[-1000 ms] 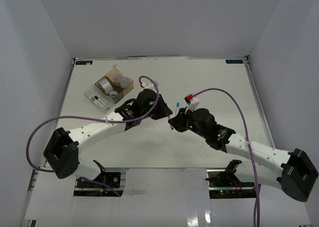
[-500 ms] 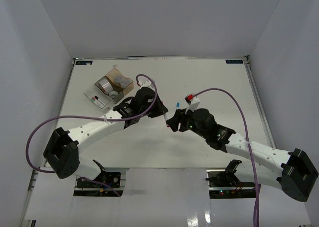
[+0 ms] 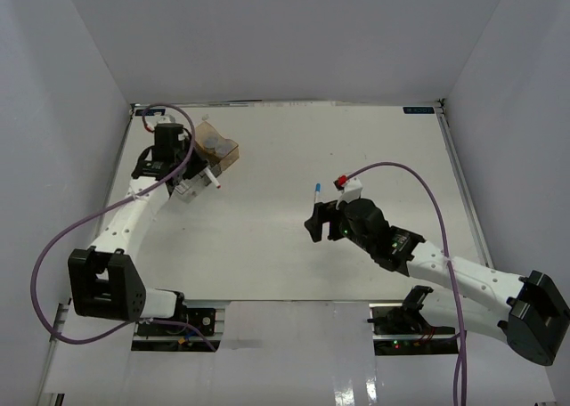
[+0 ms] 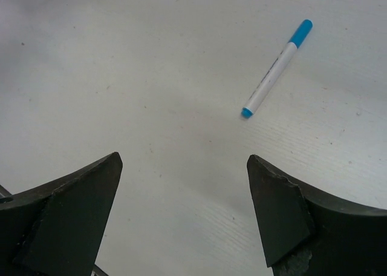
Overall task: Sort the stationery into containers
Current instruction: Place the pen in the storage box.
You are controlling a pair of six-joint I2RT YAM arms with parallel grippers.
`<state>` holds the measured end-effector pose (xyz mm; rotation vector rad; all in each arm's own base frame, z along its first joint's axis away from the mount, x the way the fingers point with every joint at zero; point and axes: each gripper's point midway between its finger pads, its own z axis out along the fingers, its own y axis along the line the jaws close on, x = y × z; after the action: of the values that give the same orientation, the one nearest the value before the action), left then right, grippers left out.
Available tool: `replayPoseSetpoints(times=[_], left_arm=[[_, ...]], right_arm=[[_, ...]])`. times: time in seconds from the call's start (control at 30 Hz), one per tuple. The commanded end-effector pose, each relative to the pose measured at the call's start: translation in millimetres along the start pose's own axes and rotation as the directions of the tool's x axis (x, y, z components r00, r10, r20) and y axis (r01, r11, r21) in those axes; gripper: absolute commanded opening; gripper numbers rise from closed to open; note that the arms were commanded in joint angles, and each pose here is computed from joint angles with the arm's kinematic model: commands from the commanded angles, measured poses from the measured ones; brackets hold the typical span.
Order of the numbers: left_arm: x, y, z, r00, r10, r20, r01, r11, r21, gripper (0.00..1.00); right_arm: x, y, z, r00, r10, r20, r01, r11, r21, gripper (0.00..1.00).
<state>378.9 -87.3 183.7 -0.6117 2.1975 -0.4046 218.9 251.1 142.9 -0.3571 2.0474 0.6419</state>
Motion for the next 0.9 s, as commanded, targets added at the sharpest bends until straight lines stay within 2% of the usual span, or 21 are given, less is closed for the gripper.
replayPoseSetpoints(times=[0.0, 0.1, 0.23, 0.33, 0.7, 0.83, 0.87], left_arm=[[-39.2, 21.4, -10.4, 0.999, 0.027, 0.043, -0.025, 0.999, -0.036, 0.12], [-68.4, 58.6, -1.9, 0.997, -0.036, 0.07, 0.044, 0.994, -0.105, 0.13], [-90.1, 79.5, 13.8, 0.993, -0.091, 0.07, 0.099, 0.988, -0.122, 0.14], [-97.0, 93.2, 31.4, 0.99, -0.135, 0.045, 0.14, 0.981, -0.137, 0.21], [-78.6, 119.1, 68.8, 0.982, -0.188, -0.017, 0.181, 0.963, -0.202, 0.27], [-75.9, 123.2, 71.7, 0.982, -0.189, -0.021, 0.181, 0.96, -0.213, 0.36], [-74.3, 123.8, 72.2, 0.982, -0.186, -0.026, 0.177, 0.96, -0.216, 0.4]], right_arm=[[5.3, -12.8, -2.6, 0.999, -0.044, -0.001, 0.044, 0.998, 0.05, 0.9], [8.5, -18.1, -2.5, 0.998, -0.054, -0.013, 0.055, 0.996, 0.073, 0.9], [14.3, -24.7, -3.9, 0.997, -0.075, -0.038, 0.078, 0.992, 0.098, 0.9], [18.7, -27.4, -4.6, 0.996, -0.08, -0.045, 0.084, 0.991, 0.104, 0.9], [27.9, -35.3, -7.8, 0.995, -0.083, -0.054, 0.089, 0.989, 0.122, 0.9], [28.1, -35.2, -6.6, 0.995, -0.084, -0.059, 0.09, 0.988, 0.123, 0.9], [27.6, -34.3, -6.4, 0.995, -0.083, -0.058, 0.089, 0.989, 0.121, 0.9]])
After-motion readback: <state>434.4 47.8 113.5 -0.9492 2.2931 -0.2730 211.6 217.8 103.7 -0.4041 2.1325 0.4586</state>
